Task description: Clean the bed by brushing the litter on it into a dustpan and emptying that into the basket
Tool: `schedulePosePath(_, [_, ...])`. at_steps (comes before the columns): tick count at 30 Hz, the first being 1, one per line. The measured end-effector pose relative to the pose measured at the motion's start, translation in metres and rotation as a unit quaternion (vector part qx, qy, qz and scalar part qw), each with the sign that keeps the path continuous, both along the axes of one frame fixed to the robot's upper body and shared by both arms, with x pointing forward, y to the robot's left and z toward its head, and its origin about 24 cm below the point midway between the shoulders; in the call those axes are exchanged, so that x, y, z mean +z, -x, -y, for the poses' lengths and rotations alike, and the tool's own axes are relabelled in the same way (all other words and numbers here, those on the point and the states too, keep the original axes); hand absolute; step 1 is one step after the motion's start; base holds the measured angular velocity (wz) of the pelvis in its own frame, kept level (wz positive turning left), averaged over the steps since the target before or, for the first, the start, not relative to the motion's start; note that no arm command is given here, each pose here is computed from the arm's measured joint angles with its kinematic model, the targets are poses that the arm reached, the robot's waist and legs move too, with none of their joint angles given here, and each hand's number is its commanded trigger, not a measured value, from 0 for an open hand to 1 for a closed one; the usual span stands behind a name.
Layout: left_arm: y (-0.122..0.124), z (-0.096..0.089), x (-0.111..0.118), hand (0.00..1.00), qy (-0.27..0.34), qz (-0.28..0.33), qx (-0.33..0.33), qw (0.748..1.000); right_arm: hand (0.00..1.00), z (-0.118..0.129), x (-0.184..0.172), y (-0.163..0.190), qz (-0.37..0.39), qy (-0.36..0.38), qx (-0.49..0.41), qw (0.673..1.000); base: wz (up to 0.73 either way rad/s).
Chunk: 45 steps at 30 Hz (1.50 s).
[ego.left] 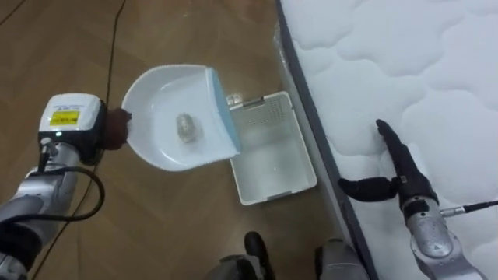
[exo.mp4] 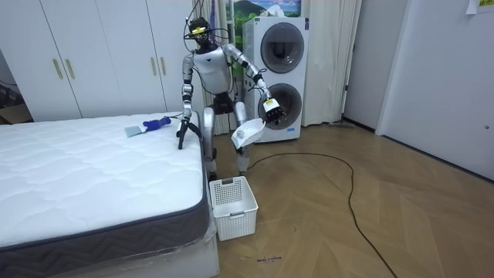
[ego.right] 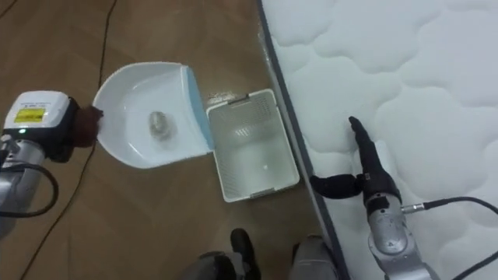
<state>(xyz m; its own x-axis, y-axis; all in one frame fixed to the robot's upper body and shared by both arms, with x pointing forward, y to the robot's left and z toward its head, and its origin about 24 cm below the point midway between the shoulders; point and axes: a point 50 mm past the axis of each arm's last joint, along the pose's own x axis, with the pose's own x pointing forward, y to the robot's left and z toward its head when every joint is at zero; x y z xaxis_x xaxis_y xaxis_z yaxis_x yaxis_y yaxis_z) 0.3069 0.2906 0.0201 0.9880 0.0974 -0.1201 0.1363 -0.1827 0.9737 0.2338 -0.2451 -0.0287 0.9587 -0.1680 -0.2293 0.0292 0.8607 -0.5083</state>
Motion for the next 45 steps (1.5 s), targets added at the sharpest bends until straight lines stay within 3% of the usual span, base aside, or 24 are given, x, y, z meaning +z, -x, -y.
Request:
schedulePosePath(4, [0.001, -0.001, -0.002, 1.0, -0.018, -0.019, -0.009, 1.0, 0.0, 0.0, 0.004, -0.005, 0.004, -0.003, 0.01, 1.0, -0.05])
schedulePosePath(9, [0.005, -0.016, 0.002, 1.0, -0.075, -0.052, -0.006, 0.996, 0.0, -0.004, 0.01, -0.008, 0.014, -0.006, 0.023, 1.0, -0.1])
schedulePosePath(27, [0.0, -0.027, 0.009, 1.0, -0.089, -0.08, 0.035, 0.992, 0.0, -0.001, 0.023, -0.01, 0.033, 0.008, 0.047, 0.998, -0.08])
schedulePosePath(34, [0.001, -0.029, 0.009, 1.0, -0.063, -0.084, 0.05, 0.993, 0.0, -0.001, 0.023, -0.01, 0.036, 0.004, 0.039, 0.999, 0.0])
schedulePosePath(40, [0.002, -0.028, 0.008, 1.0, 0.029, -0.068, 0.073, 0.995, 0.0, 0.003, 0.015, -0.007, 0.021, -0.03, 0.02, 0.999, -0.11])
schedulePosePath(45, [0.026, -0.027, -0.01, 1.0, 0.081, -0.064, 0.07, 0.992, 0.0, -0.001, 0.003, -0.001, -0.005, -0.041, 0.023, 0.999, -0.56])
